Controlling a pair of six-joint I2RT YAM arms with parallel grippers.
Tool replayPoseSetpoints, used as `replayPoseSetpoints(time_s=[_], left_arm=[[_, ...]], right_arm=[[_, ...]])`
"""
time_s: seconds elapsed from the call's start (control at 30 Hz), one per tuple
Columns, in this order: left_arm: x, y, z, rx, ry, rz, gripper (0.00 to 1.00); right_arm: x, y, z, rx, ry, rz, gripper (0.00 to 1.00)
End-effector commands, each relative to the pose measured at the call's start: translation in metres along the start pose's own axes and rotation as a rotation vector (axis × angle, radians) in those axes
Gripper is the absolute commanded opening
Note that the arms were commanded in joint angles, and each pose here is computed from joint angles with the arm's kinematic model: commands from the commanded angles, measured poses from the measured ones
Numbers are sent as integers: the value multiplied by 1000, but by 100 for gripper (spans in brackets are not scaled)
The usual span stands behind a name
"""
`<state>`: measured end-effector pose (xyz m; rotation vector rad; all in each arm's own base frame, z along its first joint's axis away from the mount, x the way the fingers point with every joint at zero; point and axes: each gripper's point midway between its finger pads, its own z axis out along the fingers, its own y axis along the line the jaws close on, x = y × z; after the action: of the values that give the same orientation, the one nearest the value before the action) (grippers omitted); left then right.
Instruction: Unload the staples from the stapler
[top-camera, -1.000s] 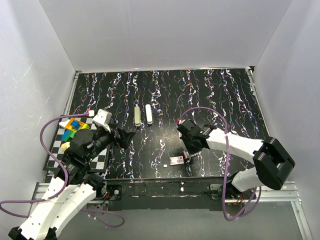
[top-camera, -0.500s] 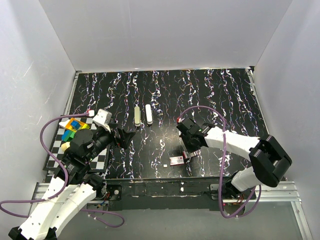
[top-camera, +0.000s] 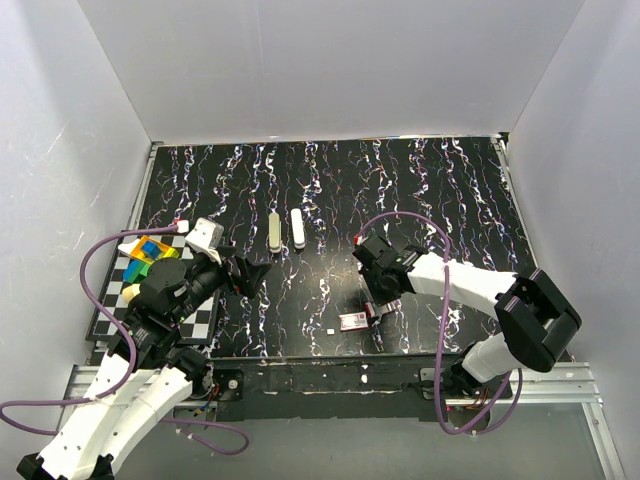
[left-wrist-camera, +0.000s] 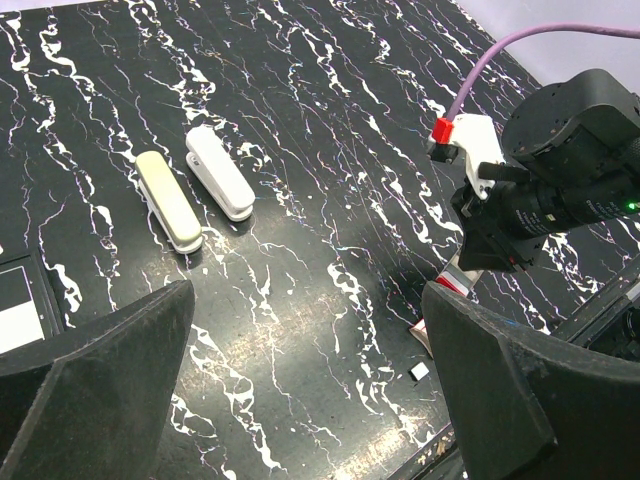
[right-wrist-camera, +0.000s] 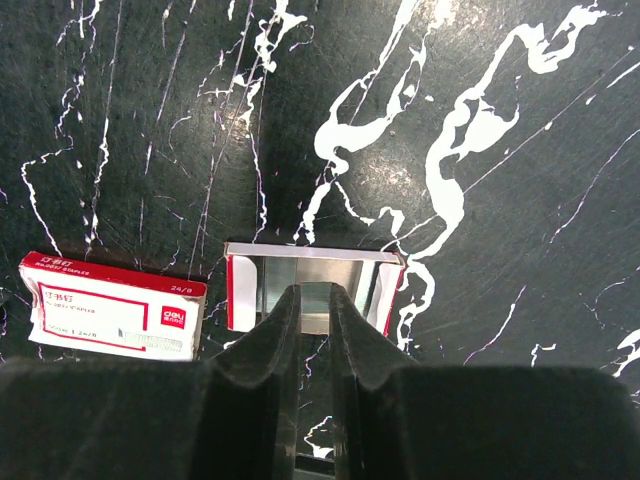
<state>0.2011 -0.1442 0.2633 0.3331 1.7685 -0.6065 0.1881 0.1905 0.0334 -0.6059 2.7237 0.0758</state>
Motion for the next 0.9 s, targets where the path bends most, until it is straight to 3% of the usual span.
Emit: replayPoseSetpoints(time_s=[0.0,0.87], left_arm=[[1,3,0,-13,1,1,98],[2,3,2,-13,9,1,98]], right_arm=[[-21,4,-8,-12,-60,35,20],[-24,5,-7,-17,-69,41,29]])
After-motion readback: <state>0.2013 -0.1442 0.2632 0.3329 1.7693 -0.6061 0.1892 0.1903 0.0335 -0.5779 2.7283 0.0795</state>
